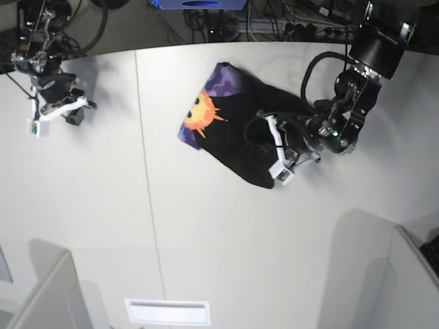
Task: Fold the T-shirt properly
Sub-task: 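Reach the left gripper to the edge of the folded bundle and grasp it, then fold the grasped edge over the bundle with the left gripper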
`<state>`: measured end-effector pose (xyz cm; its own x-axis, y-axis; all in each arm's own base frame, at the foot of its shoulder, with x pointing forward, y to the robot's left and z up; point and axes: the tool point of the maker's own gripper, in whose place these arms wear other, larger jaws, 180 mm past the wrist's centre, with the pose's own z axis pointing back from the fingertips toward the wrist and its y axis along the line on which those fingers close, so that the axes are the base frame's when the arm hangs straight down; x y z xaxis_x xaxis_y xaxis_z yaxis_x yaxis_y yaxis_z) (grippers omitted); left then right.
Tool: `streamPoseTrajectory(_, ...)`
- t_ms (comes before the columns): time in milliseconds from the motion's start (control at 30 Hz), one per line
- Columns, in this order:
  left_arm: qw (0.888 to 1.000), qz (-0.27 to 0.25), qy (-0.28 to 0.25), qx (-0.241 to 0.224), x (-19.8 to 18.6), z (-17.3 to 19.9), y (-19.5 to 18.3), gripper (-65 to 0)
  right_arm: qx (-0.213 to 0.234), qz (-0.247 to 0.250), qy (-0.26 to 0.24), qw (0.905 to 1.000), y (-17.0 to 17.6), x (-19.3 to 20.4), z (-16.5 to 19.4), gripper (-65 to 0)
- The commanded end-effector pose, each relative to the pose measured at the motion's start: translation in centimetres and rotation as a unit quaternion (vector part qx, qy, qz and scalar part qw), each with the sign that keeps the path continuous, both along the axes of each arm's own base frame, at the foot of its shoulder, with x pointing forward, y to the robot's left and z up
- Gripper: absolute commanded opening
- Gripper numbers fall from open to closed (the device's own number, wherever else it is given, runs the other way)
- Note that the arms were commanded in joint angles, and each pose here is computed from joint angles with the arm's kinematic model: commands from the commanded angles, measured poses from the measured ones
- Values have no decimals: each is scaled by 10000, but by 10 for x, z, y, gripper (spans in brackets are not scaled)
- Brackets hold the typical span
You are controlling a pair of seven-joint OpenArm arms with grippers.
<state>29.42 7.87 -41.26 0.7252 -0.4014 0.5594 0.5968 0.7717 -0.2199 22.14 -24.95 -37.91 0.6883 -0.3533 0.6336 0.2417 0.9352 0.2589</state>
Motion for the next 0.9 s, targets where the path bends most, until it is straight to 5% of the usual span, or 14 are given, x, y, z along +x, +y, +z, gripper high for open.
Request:
streamPoseTrajectory(0, 9993, -258, -284, 15, 15, 16, -7, -650, -66, -56, -108, 9999, -8, 2, 5, -650)
streamPoseTrajectory(133, 9886, -1298, -605, 453, 23, 27, -39, -650, 75, -551, 116, 9984, -23, -19, -12, -650)
streamPoseTrajectory(233, 9684, -2010, -954, 1123, 24, 22, -47, -650, 168, -844, 207, 9961, -28, -34, -19, -650)
streamPoseTrajectory(300, 9472, -2569, -1187, 1509, 19, 15, -57, -650, 232, -1018, 271, 9942, -29, -45, -23, -650)
streamPoseTrajectory(467, 8685, -4268, -1825, 1739, -7, -2, -85, -650, 398, -1469, 397, 9876, -30, -68, -32, -650)
streamPoseTrajectory(533, 8483, -4600, -2011, 1687, -12, -7, -94, -650, 439, -1564, 462, 9856, -29, -77, -36, -650)
streamPoseTrajectory(633, 8369, -4791, -2050, 1678, -12, -16, -102, -650, 445, -1590, 508, 9850, -28, -82, -38, -650)
streamPoseTrajectory(867, 8382, -4860, -1863, 1629, -15, -29, -116, -650, 448, -1591, 543, 9847, -28, -84, -39, -650)
